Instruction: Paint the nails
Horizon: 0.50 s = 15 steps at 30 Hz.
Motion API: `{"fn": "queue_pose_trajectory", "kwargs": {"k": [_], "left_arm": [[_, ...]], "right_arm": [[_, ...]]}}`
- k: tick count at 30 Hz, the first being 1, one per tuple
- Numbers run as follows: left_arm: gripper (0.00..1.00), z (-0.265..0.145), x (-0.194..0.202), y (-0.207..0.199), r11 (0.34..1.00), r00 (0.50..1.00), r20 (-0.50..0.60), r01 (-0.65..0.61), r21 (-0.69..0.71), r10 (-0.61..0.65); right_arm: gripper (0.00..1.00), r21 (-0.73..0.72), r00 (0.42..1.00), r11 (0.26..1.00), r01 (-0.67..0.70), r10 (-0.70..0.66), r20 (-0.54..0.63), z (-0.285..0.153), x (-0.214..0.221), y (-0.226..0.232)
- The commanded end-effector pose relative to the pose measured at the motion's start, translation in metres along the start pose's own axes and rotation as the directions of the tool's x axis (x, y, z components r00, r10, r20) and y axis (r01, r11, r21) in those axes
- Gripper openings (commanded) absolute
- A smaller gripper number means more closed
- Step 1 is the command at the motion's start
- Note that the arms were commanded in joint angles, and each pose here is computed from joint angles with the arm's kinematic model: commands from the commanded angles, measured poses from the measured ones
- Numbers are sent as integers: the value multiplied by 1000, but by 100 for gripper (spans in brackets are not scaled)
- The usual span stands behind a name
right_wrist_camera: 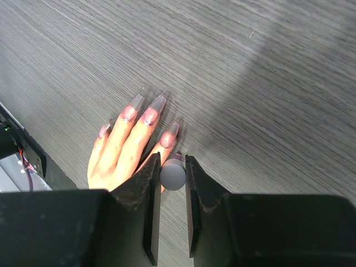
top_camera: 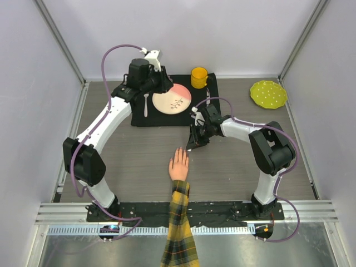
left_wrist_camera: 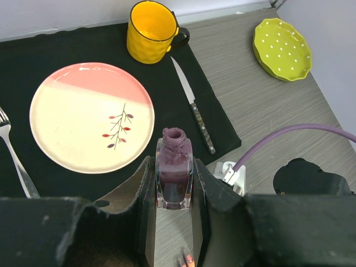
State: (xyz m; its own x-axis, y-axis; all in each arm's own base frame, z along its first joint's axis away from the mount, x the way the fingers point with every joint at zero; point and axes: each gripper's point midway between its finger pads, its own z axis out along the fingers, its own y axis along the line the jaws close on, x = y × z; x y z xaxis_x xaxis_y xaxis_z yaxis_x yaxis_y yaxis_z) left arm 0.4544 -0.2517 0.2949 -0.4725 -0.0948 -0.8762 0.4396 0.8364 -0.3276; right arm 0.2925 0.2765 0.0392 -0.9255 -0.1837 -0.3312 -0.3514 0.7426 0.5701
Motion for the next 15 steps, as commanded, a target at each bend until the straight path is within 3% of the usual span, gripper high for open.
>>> {"fn": "queue_pose_trajectory", "kwargs": {"k": [1, 15], "left_arm": [[0, -17, -25, -9, 1000, 997, 72, -10, 25, 8], [0, -17, -21, -8, 1000, 998, 62, -8, 22, 6]], "right_arm": [[1, -34, 998, 999, 38, -36, 52, -12, -10, 17], [1, -35, 998, 999, 35, -34, 44, -13, -5, 17]]}}
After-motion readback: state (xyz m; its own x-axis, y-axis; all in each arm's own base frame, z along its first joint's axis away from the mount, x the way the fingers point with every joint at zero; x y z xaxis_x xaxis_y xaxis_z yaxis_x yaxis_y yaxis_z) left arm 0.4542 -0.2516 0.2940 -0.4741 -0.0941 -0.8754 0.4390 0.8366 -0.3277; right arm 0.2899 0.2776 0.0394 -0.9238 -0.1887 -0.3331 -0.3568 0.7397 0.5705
